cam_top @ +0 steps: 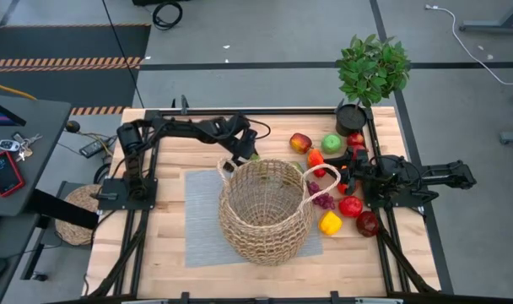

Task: Build produce basket
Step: Put the cucumber into the basket

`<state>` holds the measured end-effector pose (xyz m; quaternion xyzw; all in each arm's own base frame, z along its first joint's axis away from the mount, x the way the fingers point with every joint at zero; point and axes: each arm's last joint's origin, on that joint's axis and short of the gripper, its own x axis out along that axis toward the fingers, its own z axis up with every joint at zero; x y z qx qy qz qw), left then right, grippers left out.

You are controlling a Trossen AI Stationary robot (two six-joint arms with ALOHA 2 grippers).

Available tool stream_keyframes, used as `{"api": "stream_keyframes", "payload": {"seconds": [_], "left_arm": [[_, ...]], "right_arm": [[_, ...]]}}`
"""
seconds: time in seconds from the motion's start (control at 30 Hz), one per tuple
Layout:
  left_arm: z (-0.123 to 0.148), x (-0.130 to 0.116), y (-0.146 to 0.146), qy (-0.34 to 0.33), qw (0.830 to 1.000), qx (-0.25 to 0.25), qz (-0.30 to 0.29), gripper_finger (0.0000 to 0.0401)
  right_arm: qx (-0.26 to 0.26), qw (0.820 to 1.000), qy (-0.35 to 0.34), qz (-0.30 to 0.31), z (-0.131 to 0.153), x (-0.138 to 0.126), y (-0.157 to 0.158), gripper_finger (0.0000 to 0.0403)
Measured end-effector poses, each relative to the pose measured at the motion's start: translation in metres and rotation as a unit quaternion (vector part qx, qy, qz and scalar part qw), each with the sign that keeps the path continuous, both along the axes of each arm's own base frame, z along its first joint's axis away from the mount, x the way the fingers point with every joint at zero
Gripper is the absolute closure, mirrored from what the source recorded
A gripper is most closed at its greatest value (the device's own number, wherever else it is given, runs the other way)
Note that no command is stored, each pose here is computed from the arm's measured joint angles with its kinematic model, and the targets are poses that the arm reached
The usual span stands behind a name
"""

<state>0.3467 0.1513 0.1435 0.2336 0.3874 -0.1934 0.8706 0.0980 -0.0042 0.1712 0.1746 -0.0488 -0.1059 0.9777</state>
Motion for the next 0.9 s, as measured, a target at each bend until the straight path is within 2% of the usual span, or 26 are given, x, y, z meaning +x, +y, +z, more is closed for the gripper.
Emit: {"api": "stream_keyframes", "payload": {"seconds": [0.13,0.27,0.47,0.63,0.8,0.9], "left_arm": [[-0.001,0.003,-0.012,0.017,1.0,0.0,-0.003,0.0172],[-0.001,0.007,-0.021,0.026,0.999,0.025,-0.001,0.0197],[0.003,0.009,-0.021,0.017,0.999,0.035,0.018,0.0215],[0.005,0.011,-0.02,0.004,0.999,0.037,0.032,0.019],[0.01,0.016,-0.017,-0.028,0.998,0.028,0.056,0.0138],[0.004,0.015,-0.012,-0.02,0.997,0.02,0.068,0.0107]], "right_arm": [[0.0,1.0,0.0,0.0,0.0,0.0,0.0,0.0235],[0.0,1.0,0.0,0.0,0.0,0.0,0.0,0.0235],[0.0,1.0,0.0,0.0,0.0,0.0,0.0,0.0235],[0.0,1.0,0.0,0.0,0.0,0.0,0.0,0.0235],[0.0,1.0,0.0,0.0,0.0,0.0,0.0,0.0235],[0.0,1.0,0.0,0.0,0.0,0.0,0.0,0.0235]]}}
